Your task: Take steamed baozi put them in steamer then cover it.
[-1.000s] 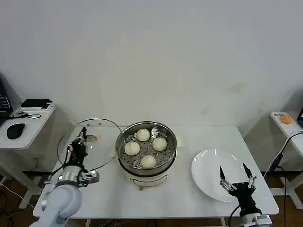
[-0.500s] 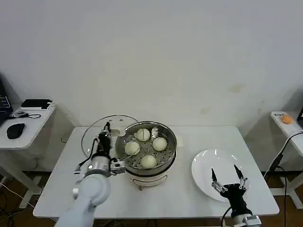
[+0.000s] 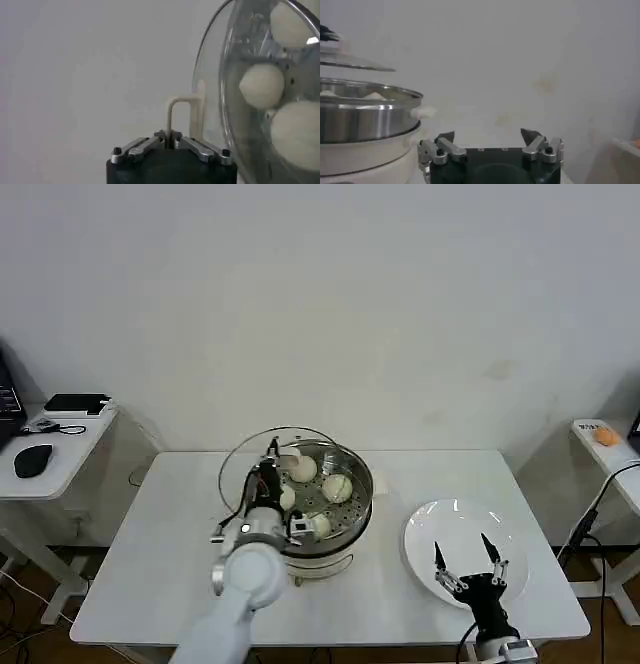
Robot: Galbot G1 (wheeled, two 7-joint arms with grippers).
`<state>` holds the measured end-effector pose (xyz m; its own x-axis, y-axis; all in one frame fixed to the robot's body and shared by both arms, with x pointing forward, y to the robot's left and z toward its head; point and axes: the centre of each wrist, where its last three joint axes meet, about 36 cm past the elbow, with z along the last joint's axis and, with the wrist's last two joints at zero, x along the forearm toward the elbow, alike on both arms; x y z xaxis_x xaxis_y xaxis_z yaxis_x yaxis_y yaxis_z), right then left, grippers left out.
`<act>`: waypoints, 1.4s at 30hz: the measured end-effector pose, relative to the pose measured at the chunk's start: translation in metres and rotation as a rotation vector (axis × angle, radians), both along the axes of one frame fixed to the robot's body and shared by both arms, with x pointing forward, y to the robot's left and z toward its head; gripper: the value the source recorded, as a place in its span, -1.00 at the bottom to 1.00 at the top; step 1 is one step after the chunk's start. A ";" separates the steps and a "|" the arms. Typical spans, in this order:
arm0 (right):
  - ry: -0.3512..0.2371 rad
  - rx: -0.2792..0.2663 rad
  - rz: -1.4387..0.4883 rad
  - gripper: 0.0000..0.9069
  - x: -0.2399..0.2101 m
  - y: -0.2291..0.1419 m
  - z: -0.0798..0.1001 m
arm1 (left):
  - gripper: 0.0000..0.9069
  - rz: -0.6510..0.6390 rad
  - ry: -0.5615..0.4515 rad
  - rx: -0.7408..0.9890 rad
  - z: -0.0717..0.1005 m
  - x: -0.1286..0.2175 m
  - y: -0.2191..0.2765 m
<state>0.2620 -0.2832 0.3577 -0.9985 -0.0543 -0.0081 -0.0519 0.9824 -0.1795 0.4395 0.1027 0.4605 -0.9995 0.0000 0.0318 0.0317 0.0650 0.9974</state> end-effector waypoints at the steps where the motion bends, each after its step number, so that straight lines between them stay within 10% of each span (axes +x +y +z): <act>1: 0.001 0.000 0.002 1.00 0.000 0.001 -0.001 | -1.00 -0.004 0.002 0.001 -0.001 0.000 -0.005; 42: 0.016 0.007 0.032 1.00 0.003 0.012 -0.010 | -1.00 -0.021 0.038 0.049 -0.024 -0.004 -0.046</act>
